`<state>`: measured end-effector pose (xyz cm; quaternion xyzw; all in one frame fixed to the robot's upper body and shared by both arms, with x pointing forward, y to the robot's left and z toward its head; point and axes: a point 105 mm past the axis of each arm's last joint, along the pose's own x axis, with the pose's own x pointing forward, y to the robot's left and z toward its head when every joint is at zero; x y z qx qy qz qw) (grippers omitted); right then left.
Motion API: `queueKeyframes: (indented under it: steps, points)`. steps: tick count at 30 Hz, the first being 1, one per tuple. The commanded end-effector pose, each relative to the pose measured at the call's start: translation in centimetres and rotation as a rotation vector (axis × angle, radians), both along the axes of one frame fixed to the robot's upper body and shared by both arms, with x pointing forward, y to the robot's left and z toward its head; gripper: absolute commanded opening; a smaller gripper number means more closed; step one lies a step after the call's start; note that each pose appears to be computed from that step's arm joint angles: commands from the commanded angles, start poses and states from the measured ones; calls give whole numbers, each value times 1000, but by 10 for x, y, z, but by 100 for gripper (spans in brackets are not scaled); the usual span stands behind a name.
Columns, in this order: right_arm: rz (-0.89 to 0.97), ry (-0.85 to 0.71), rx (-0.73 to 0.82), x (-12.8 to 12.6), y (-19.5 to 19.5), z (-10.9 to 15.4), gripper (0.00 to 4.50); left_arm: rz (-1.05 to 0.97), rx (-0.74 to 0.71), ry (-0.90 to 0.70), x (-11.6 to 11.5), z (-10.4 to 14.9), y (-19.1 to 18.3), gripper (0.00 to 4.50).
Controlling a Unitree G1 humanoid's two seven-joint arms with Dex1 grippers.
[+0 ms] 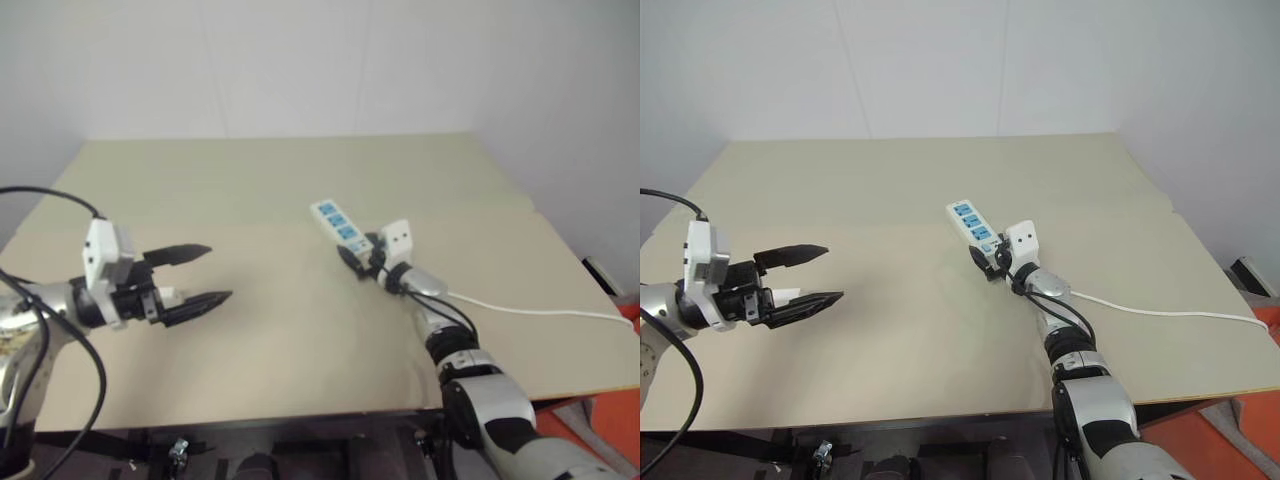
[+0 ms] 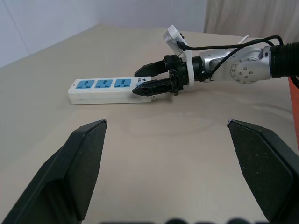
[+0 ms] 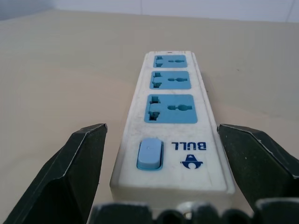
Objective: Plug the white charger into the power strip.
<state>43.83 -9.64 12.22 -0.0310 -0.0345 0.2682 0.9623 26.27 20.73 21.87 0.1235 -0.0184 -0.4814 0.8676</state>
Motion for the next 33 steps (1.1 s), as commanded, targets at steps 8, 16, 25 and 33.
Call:
queueKeyframes:
  steps: [8, 16, 25, 33]
  points:
    - [-20, 31, -38, 2, 2, -11, 447, -11, 8, -41, -1, 7, -1, 450]
    - [-32, 66, -33, 3, 9, -18, 447, -7, 8, -43, -2, 8, -1, 450]
    - [-45, 108, -27, 2, 14, -30, 342, -1, 11, -45, -3, 10, -2, 450]
    - [157, 2, -9, -14, 19, -13, 342, 14, 35, -50, -3, 14, 3, 450]
